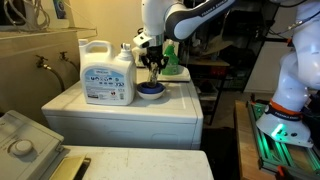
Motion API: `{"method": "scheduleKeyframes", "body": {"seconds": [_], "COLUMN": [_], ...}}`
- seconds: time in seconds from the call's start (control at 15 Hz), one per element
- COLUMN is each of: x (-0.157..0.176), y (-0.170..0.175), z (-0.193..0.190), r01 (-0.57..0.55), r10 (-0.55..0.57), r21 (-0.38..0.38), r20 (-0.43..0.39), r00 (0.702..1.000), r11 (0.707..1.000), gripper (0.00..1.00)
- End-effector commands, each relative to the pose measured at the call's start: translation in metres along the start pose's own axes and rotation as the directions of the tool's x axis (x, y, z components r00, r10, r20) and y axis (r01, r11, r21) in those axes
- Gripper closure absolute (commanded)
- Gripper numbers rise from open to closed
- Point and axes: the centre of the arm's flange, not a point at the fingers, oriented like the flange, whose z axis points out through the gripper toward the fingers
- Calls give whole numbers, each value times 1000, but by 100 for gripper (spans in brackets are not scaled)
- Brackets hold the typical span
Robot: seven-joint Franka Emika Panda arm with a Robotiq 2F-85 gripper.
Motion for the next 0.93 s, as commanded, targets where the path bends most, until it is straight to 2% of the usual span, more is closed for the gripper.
{"method": "scheduleKeyframes", "body": {"seconds": [0.0,0.2,0.4,0.6,0.87], "x": [-34,-56,-65,-61,-52], "y": [-18,-24,-30,-28,-18], "z": [-44,-61,-46,-24,15], "r01": [-7,3,10,14,-24], "r10": [14,4,-46,-113,-167], "r21": [-56,-26,89,190,270], "r20": [119,282,409,523,660], "r00": [993,959,911,845,733], "r11": [998,1000,996,982,963], "gripper": [74,74,74,74,74]}}
